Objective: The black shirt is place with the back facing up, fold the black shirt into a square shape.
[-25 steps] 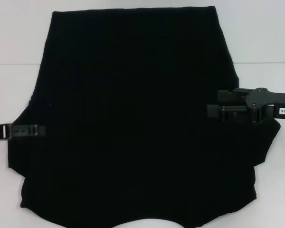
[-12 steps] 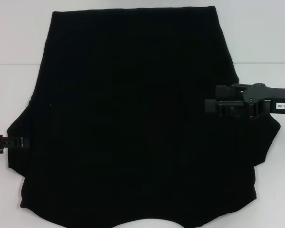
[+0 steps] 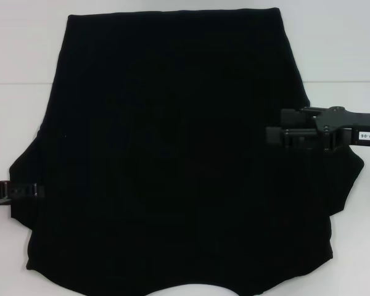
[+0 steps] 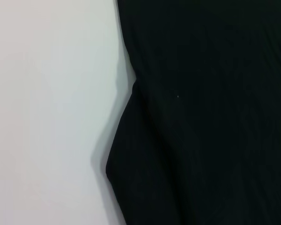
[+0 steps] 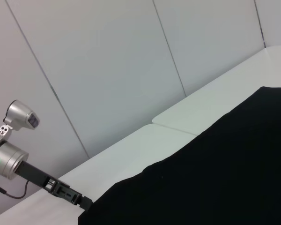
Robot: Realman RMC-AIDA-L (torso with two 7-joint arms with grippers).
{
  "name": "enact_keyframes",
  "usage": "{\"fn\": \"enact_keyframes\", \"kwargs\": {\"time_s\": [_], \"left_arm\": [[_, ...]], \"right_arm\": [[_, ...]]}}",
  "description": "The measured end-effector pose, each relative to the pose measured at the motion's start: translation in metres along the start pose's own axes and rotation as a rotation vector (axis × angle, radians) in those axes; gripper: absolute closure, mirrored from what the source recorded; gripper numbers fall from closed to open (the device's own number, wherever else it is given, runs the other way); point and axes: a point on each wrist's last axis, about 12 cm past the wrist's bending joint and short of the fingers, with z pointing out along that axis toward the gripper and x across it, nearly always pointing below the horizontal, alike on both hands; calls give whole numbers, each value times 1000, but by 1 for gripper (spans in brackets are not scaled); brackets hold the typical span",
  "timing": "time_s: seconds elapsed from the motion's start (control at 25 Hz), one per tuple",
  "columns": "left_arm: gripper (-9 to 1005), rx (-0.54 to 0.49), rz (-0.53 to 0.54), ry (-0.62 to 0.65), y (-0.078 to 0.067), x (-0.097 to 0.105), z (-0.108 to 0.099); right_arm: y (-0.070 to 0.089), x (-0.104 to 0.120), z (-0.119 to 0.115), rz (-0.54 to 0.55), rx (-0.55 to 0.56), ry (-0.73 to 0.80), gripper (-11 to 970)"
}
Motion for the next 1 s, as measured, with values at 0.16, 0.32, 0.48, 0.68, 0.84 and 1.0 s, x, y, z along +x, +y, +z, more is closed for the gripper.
{"fn": "enact_keyframes", "kwargs": {"time_s": [0.16,0.32,0.48,0.68,0.84,1.0], "left_arm": [[47,0,-2,1,0,1,0],[46,-6,-7,-1,2,2,0],[46,-12,-9,2,3,3,0],[46,-9,-5,15,2,4,2],[47,-3,5,25,0,4,4],[86,-10,35,54,-4,3,7]], "right_arm": [[0,-1,0,-2,2,-7,75],[0,-1,0,-2,3,-8,76],[0,-1,0,-3,4,-8,77],[0,-1,-1,-1,5,-7,76],[0,0,-1,0,5,-8,75],[0,0,-1,1,5,-10,76]]}}
